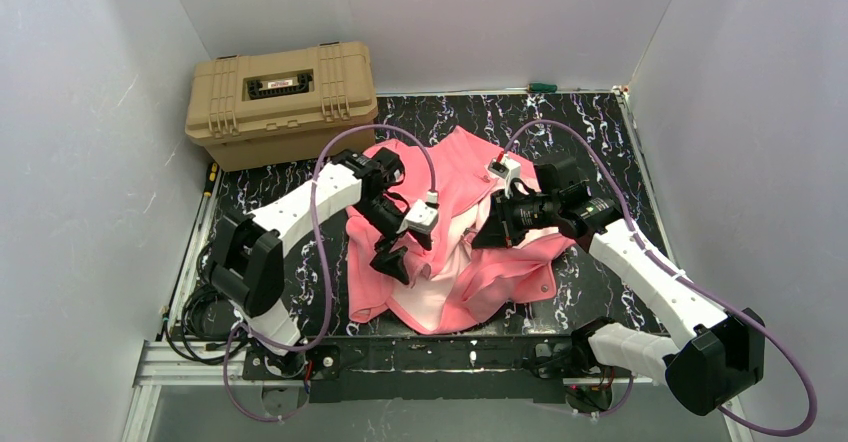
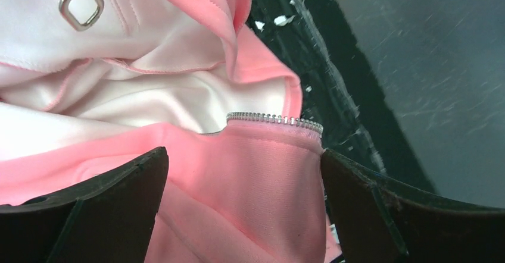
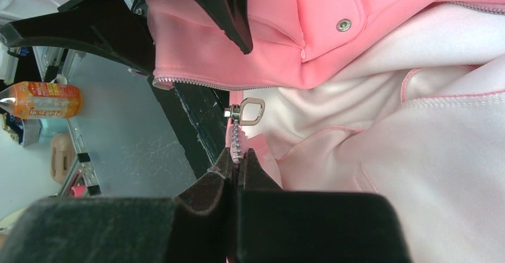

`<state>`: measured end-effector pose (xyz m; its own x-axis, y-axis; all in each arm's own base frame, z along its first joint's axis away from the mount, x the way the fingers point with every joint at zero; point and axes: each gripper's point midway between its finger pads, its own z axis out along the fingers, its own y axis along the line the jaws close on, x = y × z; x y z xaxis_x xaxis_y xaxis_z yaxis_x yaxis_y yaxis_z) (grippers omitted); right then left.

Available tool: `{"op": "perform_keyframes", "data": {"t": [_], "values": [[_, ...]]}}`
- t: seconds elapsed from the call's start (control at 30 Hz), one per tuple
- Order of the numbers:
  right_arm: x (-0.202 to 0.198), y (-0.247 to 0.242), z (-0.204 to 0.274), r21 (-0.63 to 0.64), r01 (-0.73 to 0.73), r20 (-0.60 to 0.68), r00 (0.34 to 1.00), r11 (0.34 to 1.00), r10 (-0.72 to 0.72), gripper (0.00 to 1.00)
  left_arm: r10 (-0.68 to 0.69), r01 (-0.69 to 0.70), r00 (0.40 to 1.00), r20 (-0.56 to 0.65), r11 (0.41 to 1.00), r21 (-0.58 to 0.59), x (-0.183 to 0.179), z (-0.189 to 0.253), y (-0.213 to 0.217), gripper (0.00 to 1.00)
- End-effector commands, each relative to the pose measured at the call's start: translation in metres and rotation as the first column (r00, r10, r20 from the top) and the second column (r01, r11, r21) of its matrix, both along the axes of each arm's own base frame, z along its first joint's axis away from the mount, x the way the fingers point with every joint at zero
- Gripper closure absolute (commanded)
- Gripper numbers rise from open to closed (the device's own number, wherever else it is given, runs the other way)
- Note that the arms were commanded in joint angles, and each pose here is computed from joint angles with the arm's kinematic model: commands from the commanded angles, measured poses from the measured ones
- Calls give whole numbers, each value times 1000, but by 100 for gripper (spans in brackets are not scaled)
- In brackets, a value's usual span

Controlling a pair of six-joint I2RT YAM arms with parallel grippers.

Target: Zip up the jacket

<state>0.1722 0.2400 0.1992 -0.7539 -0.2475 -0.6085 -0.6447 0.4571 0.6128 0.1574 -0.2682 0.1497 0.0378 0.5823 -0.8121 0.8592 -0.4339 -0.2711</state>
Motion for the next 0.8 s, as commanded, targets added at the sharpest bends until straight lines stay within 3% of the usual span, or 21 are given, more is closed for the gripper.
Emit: {"op": "perform_keyframes", "data": {"t": [0.0,0.1,0.23,0.3,0.37,0.53,0.77], "values": [[0,3,15,33,-21,45,999,999,19,99,-119,174,943,311,973,-153,7,23,-2,2],[1,2,15,30,-18,47,999,999,16,99,-201,298,884,421,938,-178,8,37,-1,2],[0,2,16,29,-18,42,999,999,16,99,-405,490,814,417,863,-119,-12,56,26,2],[0,2,15,27,-18,44,999,999,17,99,-441,521,794,419,849,-94,-14,58,33,2],[1,3,15,30,-18,44,999,999,17,99,-485,587,732,478,805,-83,-11,52,36,2],[2,3,15,29,-14,43,999,1000,12,99,-488,599,725,487,795,-96,-2,54,22,2],[2,2,14,21,-16,38,999,1000,15,99,-571,685,635,521,728,-37,-23,47,39,2]]}}
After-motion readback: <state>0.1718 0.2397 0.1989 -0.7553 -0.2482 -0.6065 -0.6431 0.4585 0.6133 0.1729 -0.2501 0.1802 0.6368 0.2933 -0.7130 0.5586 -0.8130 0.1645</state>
